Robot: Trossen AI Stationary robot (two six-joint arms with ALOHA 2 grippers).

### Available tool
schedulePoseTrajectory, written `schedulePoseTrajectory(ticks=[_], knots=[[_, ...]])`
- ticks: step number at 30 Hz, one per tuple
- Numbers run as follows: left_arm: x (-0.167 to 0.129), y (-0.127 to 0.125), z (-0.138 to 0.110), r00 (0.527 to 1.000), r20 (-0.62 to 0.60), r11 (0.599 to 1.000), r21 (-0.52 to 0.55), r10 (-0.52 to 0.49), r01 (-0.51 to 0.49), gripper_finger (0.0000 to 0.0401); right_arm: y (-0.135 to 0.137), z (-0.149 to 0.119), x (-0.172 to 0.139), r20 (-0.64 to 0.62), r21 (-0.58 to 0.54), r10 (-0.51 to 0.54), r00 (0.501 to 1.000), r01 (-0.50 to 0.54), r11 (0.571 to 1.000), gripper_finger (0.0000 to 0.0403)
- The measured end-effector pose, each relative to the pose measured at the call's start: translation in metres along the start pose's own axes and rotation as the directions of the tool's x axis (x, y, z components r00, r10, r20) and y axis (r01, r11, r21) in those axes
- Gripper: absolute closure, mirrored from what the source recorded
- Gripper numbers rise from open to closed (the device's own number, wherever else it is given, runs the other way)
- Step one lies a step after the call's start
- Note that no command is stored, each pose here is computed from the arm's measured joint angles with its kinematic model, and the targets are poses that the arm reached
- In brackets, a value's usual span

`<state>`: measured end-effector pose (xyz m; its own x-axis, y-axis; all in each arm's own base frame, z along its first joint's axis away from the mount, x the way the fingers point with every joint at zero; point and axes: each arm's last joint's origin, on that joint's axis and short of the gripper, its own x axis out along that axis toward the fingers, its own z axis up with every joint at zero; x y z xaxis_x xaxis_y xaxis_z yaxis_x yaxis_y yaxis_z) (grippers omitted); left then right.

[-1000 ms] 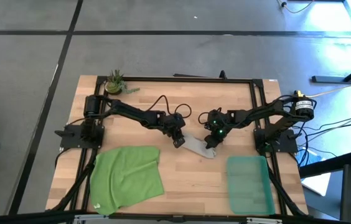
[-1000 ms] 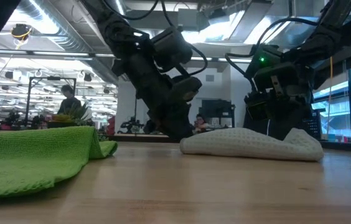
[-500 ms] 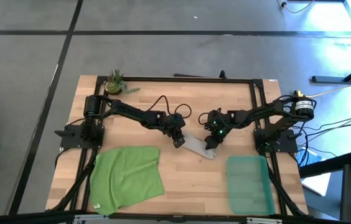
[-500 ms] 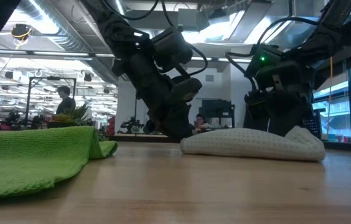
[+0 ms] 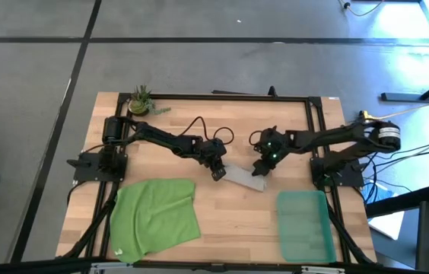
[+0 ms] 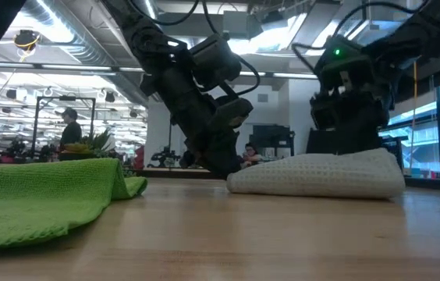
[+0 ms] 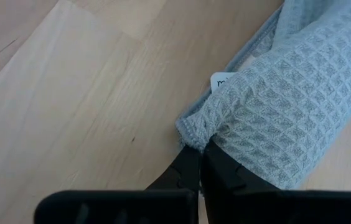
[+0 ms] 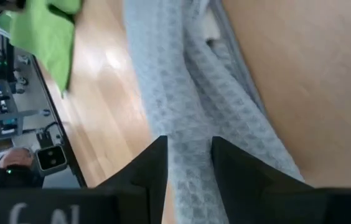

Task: Roll microfiber towels into tight, uniform cylinder then place into a basket
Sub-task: Roll the gray microfiber towel, then put the gray microfiber towel into the green bin

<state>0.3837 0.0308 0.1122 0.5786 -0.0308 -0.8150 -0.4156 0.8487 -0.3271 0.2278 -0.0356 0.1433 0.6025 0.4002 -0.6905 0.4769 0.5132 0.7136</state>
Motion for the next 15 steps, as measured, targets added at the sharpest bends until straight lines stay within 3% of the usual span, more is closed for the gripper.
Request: schedulePoseTrajectory(ticks=[7,15], knots=[[0.000,0.000,0.000,1.000,-0.001,1.000,-0.003,-0.002,0.002,0.0401,0.013,-0.005,-0.027,0.149,-0.045,-0.033,0.988,0.040,0.998,0.0276],[0.000,-0.001,0.000,1.000,0.006,1.000,-0.002,-0.016,0.016,0.0380,0.038,-0.020,-0.046,0.248,-0.293,0.047,0.967,0.028,0.956,0.0276]])
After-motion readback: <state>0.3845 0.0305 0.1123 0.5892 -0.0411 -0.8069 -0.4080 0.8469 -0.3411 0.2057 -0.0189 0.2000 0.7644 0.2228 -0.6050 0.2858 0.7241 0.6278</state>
